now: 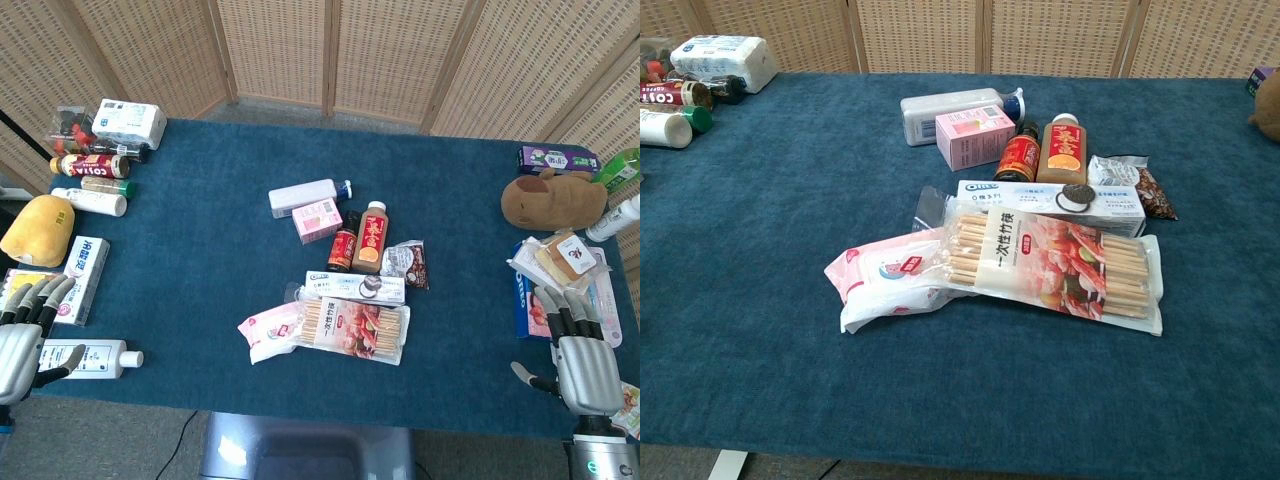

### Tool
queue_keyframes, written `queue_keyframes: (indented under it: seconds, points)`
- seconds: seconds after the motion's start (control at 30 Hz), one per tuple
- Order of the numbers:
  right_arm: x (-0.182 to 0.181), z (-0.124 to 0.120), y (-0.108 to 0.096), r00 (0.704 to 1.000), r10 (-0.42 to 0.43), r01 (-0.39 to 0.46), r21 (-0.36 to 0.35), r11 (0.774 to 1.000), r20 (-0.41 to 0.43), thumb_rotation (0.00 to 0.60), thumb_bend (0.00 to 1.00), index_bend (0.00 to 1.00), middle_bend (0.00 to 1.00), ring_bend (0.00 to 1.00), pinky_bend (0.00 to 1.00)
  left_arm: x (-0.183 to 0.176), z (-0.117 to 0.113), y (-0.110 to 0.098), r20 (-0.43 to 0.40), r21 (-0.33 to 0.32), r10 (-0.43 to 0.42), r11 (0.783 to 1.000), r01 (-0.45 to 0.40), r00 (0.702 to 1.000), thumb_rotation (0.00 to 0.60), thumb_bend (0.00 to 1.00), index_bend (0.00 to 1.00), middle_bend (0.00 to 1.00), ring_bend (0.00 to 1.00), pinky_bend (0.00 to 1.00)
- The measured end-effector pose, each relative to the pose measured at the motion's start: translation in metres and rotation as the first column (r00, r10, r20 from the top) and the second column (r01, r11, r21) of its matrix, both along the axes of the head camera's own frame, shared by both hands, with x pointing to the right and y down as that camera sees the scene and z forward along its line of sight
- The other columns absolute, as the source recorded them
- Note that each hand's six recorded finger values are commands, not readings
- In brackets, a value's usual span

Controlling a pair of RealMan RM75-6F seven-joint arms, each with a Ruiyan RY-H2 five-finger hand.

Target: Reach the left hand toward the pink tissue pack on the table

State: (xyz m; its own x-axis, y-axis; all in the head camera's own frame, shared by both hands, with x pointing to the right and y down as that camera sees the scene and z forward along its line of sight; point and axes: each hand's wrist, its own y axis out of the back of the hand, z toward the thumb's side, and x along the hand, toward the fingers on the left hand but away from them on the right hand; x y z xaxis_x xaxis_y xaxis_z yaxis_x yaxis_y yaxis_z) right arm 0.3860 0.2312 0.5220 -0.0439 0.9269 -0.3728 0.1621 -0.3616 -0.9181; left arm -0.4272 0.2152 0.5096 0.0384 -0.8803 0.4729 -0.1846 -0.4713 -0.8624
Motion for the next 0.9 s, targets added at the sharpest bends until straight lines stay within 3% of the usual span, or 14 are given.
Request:
queue_keyframes:
  seconds: [0.37, 0.5, 0.63, 0.9]
  points:
    - [-0.006, -0.005, 0.006, 0.999, 0.001, 0.0, -0.003, 1.0, 0.034, 0.6, 0.04, 0.0, 0.0, 0.0, 0.0, 0.015, 0.006, -0.006, -0.014, -0.024, 0.05, 0.998, -0.05, 0.999, 0.6, 0.36, 0.0, 0.0, 0.0, 0.0]
    - [-0.008, -0.006, 0.008, 0.998, 0.006, -0.006, -0.005, 1.0, 0.059, 0.6, 0.04, 0.0, 0.0, 0.0, 0.0, 0.028, 0.013, -0.009, -0.035, -0.076, 0.061, 0.995, -0.063, 0.998, 0.6, 0.35, 0.0, 0.0, 0.0, 0.0]
    - [-0.011, -0.004, 0.01, 0.995, 0.011, -0.01, -0.013, 1.0, 0.103, 0.6, 0.04, 0.0, 0.0, 0.0, 0.0, 0.05, 0.025, -0.016, -0.074, -0.146, 0.09, 0.984, -0.1, 0.993, 0.6, 0.3, 0.0, 0.0, 0.0, 0.0]
    - [-0.01, -0.004, 0.01, 0.991, 0.016, -0.015, -0.008, 1.0, 0.131, 0.6, 0.04, 0.0, 0.0, 0.0, 0.0, 0.099, 0.049, -0.021, -0.105, -0.178, 0.156, 0.969, -0.173, 0.982, 0.6, 0.18, 0.0, 0.0, 0.0, 0.0]
